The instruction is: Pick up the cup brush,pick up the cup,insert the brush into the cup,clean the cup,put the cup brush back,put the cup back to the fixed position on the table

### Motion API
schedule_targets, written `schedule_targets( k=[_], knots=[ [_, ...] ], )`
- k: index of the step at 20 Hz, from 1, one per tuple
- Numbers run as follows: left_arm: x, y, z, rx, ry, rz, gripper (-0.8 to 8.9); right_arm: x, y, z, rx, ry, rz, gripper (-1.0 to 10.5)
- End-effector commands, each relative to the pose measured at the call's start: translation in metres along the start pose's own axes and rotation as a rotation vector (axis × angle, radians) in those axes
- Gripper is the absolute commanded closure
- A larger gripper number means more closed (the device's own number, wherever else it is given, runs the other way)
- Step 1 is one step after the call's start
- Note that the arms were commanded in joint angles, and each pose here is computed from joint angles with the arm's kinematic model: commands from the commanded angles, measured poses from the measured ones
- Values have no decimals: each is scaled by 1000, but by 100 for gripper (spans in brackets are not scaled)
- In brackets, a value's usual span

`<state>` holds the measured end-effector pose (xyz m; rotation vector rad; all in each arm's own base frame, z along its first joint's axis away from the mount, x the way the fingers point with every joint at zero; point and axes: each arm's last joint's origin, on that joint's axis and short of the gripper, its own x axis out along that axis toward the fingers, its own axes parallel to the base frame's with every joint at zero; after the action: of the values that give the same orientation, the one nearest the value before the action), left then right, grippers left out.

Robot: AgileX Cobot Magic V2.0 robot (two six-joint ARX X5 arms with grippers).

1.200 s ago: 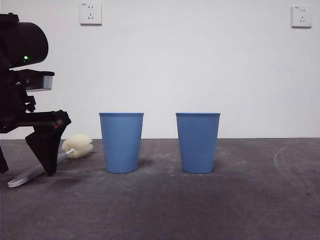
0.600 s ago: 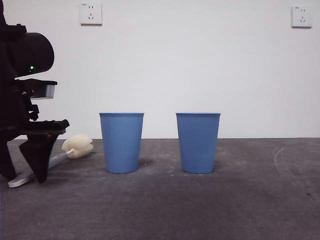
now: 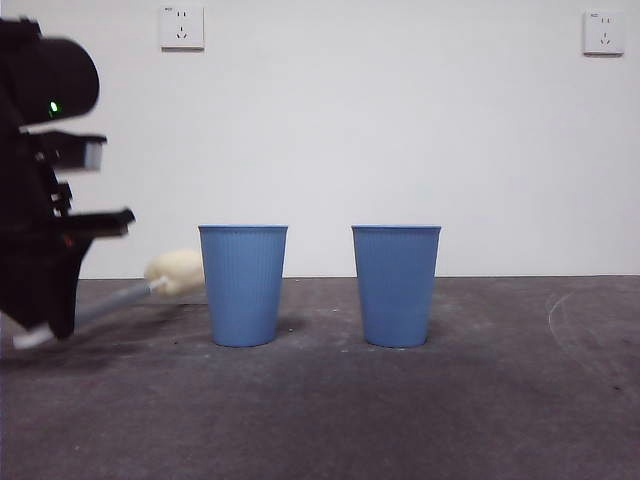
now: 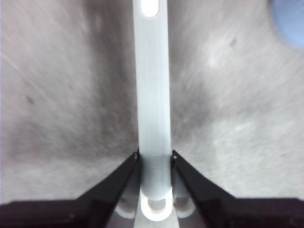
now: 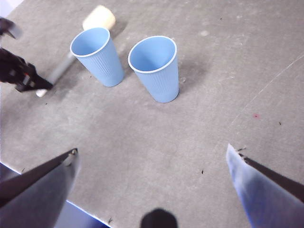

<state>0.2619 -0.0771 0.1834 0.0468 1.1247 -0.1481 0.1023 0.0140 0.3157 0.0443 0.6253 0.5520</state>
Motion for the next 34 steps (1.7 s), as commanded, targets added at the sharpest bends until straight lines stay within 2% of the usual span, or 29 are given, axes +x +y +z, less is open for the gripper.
schedule_targets(
  k=[1,4,7,12,15,19,23,26,34],
  knots=[
    [-13,7,-2,12,-27,4,822,-1,1,1,-9,-10,4,384],
    [-40,16,-6,20,-72,7,822,1,1,3,-20,-10,17,383],
    [-70,18,-17,44,-94,-61,822,12,0,7,-38,8,53,384],
    [-118,16,-39,59,-190,-206,822,57,-6,9,-81,50,139,383],
    [-136,17,-56,62,-198,-208,822,91,-5,2,-93,60,181,383],
    [-151,17,-71,70,-205,-248,822,134,2,-13,-143,49,161,383],
    [-156,18,-78,70,-193,-256,822,171,8,-34,-179,9,82,383],
    [-155,18,-80,71,-175,-255,822,193,4,-47,-165,-45,4,383],
    [-155,18,-80,74,-172,-254,822,243,-6,-63,-132,-127,9,383]
  ],
)
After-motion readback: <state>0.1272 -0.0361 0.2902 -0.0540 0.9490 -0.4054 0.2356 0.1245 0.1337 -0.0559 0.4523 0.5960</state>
